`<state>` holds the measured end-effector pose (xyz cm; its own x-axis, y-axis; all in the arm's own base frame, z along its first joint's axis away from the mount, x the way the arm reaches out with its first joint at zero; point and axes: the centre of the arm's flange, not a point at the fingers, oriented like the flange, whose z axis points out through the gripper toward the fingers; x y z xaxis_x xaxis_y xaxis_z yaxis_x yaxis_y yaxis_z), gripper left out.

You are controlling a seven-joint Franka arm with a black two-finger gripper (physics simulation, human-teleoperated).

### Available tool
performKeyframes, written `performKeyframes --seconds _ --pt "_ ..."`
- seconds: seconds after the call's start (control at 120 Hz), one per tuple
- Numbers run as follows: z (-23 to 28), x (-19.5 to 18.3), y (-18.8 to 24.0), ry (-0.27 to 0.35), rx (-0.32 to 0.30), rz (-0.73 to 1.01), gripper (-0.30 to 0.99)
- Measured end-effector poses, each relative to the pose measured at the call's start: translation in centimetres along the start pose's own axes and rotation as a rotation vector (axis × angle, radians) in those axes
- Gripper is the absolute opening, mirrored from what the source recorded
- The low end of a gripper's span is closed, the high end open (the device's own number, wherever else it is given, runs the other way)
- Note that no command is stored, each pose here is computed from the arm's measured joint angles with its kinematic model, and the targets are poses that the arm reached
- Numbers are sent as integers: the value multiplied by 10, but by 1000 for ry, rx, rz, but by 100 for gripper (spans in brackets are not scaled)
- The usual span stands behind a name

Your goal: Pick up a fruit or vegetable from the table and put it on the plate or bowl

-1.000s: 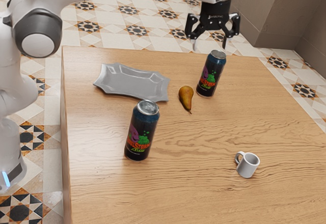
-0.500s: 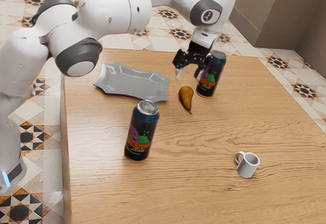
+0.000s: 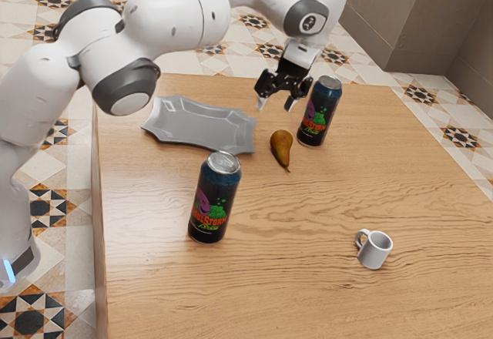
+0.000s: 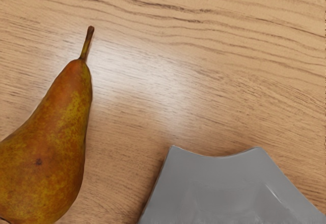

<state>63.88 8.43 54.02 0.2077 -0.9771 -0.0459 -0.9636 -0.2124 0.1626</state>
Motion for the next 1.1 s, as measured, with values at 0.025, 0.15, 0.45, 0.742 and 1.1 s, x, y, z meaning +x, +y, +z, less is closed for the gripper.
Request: performKeyframes --seconds 0.025,0.15,0.45,0.742,1.1 --pt "3 13 -1 -8 -1 32 69" --pt "15 77 -2 -16 -3 210 69" --pt "6 70 -9 -25 50 364 69" --pt "-6 -33 -7 -57 47 292 69" --pt "32 -8 -12 -14 -36 419 69"
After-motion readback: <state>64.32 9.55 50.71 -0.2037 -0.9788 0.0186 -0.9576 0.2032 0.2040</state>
